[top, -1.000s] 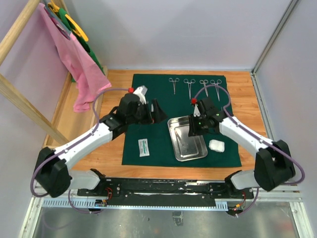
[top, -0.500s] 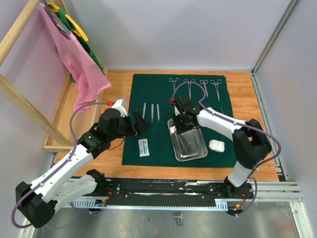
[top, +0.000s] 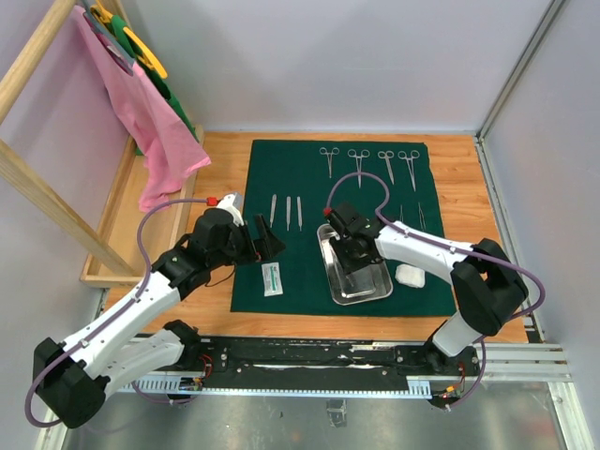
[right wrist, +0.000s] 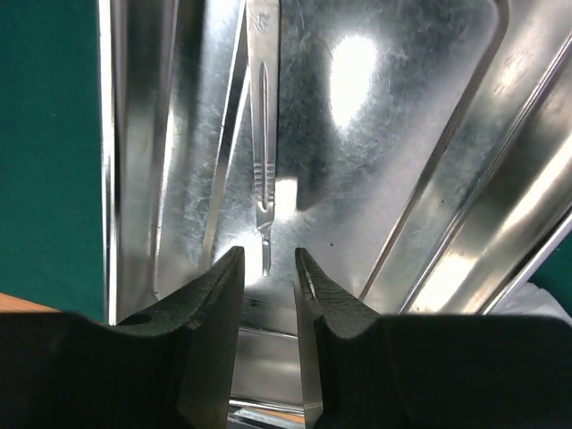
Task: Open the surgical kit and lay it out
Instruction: Pick up the medical item from the container.
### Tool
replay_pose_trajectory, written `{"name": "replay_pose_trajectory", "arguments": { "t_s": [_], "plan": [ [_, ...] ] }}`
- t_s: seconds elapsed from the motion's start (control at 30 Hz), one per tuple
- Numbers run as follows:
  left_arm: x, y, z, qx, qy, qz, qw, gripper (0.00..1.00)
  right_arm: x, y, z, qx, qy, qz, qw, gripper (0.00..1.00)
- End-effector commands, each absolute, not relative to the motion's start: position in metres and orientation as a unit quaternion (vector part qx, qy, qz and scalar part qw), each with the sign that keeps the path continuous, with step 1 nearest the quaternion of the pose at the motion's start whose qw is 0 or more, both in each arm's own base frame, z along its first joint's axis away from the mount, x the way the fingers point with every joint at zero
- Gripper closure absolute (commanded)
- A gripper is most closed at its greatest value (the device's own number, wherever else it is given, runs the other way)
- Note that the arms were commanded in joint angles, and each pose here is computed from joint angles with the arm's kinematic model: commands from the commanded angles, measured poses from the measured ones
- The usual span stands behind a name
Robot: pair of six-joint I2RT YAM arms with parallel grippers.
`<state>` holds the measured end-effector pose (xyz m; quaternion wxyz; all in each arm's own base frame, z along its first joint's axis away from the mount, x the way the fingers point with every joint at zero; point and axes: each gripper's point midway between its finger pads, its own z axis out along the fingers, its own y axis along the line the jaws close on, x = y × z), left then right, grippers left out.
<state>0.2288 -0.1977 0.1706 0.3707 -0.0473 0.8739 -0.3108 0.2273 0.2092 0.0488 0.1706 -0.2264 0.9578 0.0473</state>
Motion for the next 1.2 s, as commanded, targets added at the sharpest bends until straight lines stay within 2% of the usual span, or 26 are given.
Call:
{"name": "replay_pose_trajectory", "arguments": {
  "t_s": [0.0,0.57,1.17],
  "plan": [
    [0.233,-0.2,0.17,-0.041,0.871,-0.314,0.375,0.01,0.214,0.195,0.042,-0.215,0.964,0.021,0.157,0.7],
    [0.234,-0.202,0.161,-0.039,0.875,-0.313,0.368,0.01,0.196,0.192,0.025,-0.209,0.968,0.015,0.136,0.73],
    [0.235,-0.201,0.164,-0.039,0.872,-0.313,0.373,0.01,0.198,0.197,0.014,-0.207,0.97,0.013,0.126,0.77]
  ]
}}
